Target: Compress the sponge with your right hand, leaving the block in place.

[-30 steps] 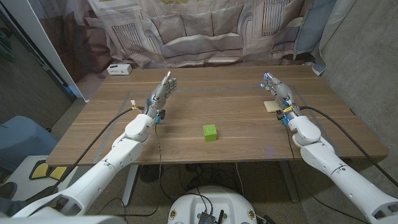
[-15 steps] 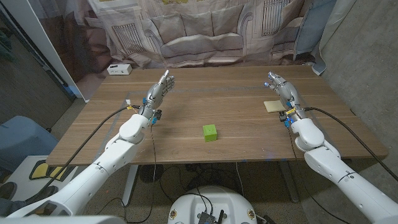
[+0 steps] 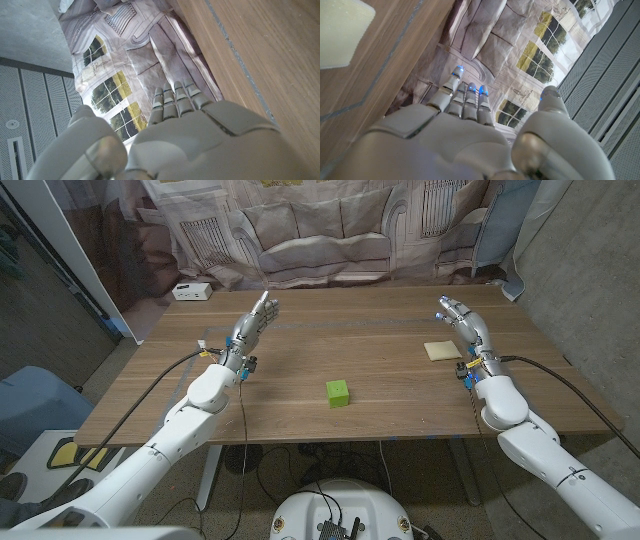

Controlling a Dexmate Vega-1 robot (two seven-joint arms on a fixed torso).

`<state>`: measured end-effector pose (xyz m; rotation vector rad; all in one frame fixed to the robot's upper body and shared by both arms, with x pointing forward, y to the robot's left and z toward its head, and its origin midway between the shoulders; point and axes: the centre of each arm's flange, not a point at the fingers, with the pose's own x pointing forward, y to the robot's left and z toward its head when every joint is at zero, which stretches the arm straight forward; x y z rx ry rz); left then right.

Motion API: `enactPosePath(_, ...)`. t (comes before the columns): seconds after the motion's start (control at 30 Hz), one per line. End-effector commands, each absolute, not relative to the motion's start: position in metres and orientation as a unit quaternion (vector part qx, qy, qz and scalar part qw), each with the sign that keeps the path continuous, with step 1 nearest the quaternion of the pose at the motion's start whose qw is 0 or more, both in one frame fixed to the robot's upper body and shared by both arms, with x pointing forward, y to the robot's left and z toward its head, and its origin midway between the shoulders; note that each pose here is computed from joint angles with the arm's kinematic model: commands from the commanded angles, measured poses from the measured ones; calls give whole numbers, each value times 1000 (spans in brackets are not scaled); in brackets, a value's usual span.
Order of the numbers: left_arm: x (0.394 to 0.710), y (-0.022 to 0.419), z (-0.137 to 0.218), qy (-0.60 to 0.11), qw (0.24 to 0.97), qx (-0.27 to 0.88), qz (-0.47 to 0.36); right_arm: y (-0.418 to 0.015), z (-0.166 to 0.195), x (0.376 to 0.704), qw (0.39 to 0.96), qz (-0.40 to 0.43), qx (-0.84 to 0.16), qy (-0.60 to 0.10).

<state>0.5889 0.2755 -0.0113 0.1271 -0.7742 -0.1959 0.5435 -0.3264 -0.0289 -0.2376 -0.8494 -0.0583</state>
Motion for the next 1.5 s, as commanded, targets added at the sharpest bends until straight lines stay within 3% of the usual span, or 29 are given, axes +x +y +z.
enactPosePath(0.03,587,274,-16,-384,916,58,-97,-335,-31,531,897,-74,-157,-407)
enactPosePath(1.5,581,263,-19,-383,917,69,-88,-330,-18,531,849,-211,-356,-329)
